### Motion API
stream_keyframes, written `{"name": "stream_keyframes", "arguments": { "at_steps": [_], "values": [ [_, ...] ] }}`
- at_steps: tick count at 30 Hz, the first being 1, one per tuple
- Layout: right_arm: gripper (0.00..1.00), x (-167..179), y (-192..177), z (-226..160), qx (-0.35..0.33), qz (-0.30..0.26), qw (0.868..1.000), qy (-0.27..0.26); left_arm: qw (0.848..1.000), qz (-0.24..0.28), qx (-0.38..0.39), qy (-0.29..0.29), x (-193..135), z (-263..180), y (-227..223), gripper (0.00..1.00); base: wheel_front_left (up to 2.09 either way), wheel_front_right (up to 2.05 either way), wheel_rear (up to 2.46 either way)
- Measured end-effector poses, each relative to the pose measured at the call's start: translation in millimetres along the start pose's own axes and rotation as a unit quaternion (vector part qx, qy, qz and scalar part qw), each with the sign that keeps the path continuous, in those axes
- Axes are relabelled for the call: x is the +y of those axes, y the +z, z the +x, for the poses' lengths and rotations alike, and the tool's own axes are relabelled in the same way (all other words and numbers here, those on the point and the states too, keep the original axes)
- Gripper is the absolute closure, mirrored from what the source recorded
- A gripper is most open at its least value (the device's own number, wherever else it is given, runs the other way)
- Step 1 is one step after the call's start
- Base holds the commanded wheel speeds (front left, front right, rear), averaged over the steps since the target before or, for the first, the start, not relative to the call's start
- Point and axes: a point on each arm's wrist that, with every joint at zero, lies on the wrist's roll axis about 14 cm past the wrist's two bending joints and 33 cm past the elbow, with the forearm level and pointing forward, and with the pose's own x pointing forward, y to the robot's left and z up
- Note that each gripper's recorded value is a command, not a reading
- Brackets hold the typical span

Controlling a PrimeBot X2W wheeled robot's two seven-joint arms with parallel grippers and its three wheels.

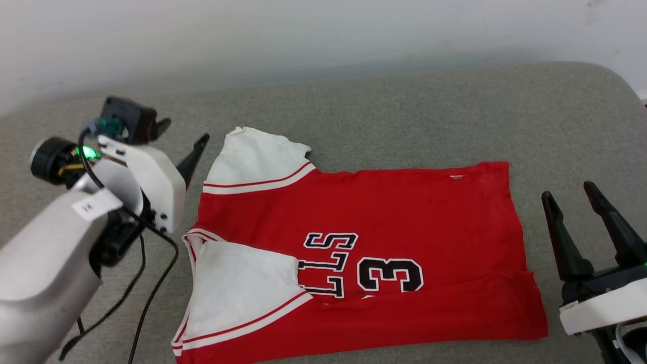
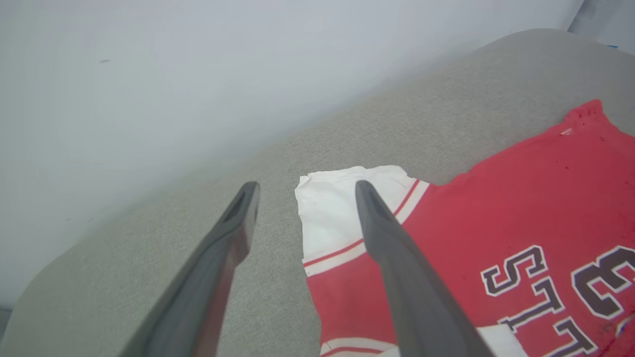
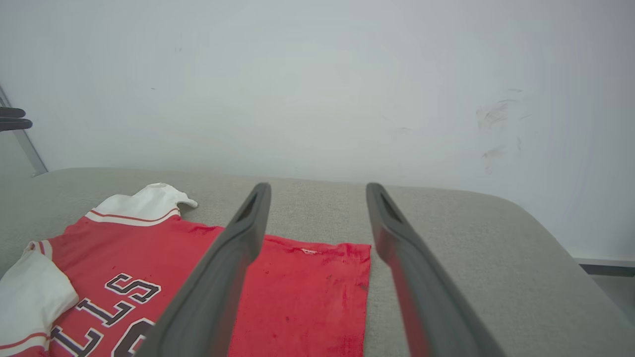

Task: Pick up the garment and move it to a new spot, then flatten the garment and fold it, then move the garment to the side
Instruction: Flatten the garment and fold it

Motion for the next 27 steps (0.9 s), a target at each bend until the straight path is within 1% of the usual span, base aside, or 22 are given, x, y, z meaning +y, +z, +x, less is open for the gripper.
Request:
{"name": "stream_keyframes", "arguments": {
  "at_steps": [6,9,12,15,20,24,27],
  "values": [
    [0.0,10.5,-1.6,1.1,-0.005,0.001,1.0,-0.009,1.0,0.012,0.006,-0.002,22.5,46.8,23.4,0.0,0.0,0.0,0.0],
    [0.0,9.2,-8.2,3.8,0.004,-0.002,1.0,-0.015,0.999,0.025,0.04,-0.007,30.4,71.1,18.9,0.0,0.0,0.0,0.0],
    [0.0,6.5,-16.8,6.8,0.018,-0.009,1.0,-0.02,0.995,0.007,0.093,-0.021,28.3,95.1,4.8,0.0,0.0,0.0,0.0],
    [0.0,7.2,-25.8,11.5,0.032,-0.011,0.999,-0.018,0.987,-0.008,0.155,-0.033,26.7,114.8,-11.9,0.0,0.0,0.0,0.0],
    [0.0,3.5,-34.5,22.5,0.041,-0.021,0.999,-0.018,0.968,-0.028,0.246,-0.048,24.9,138.3,-39.7,0.0,0.0,0.0,0.0],
    [0.0,0.3,-46.6,27.5,0.057,-0.024,0.998,-0.019,0.951,-0.036,0.301,-0.059,21.3,152.1,-65.3,0.0,0.0,0.0,0.0],
    [0.0,-2.1,-55.3,31.5,0.065,-0.026,0.997,-0.02,0.94,-0.031,0.334,-0.061,20.3,160.2,-86.8,0.0,0.0,0.0,0.0]
  ]
}}
